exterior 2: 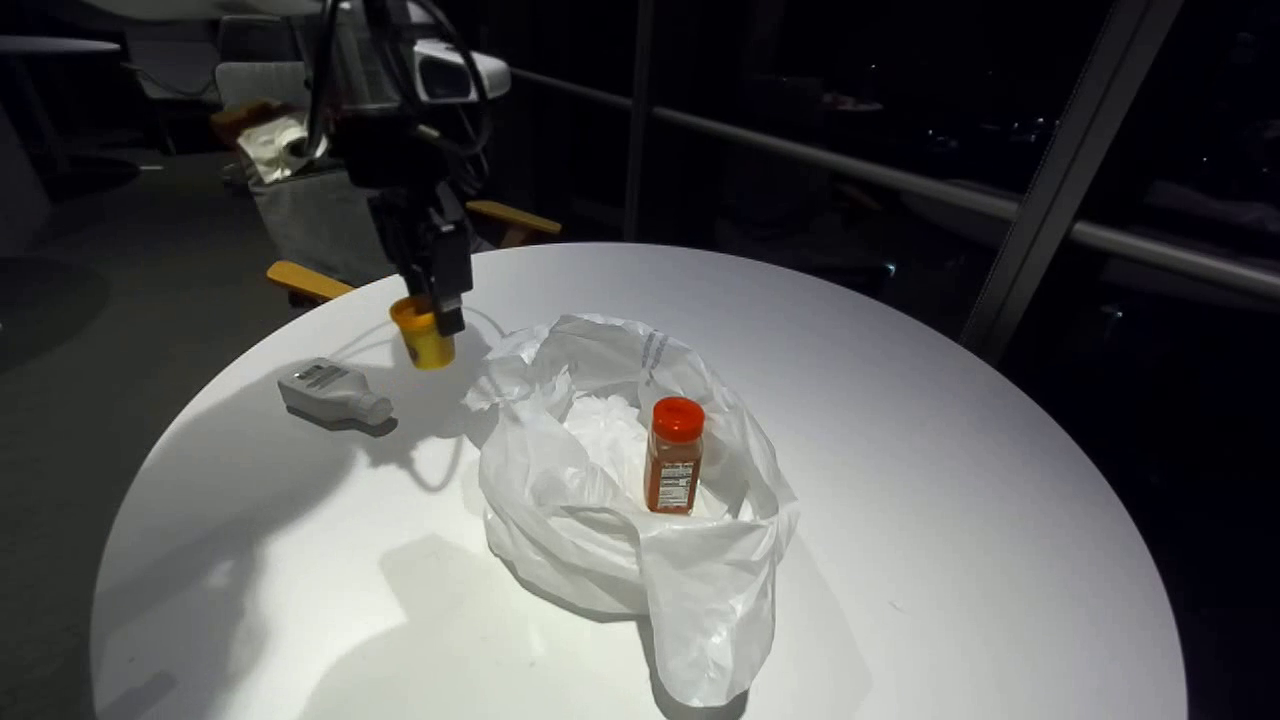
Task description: Put the containers in the plastic bag, pull the plastic bag upwards
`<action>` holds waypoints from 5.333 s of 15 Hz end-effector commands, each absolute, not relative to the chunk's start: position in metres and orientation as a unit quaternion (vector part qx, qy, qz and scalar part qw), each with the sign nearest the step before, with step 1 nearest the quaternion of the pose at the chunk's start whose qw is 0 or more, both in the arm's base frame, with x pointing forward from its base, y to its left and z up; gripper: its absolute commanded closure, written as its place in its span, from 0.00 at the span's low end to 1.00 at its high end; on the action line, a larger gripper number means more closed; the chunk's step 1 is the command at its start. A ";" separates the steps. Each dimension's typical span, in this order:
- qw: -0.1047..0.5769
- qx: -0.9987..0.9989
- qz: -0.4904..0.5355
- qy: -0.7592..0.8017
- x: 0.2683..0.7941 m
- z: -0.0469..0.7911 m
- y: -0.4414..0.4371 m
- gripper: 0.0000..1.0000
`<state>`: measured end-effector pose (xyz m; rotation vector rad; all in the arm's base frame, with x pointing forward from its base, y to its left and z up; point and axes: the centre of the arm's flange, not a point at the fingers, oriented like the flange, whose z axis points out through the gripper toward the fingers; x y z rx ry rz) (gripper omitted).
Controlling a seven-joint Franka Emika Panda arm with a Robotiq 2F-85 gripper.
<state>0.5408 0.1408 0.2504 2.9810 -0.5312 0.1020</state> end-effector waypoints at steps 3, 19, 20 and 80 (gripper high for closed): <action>0.074 0.973 0.009 -0.218 0.579 0.282 0.089 0.72; 0.076 0.958 0.029 -0.276 0.648 0.178 0.010 0.72; 0.070 0.958 0.033 -0.278 0.652 0.173 0.010 0.72; -0.132 0.848 -0.013 -0.514 0.521 0.143 0.231 0.65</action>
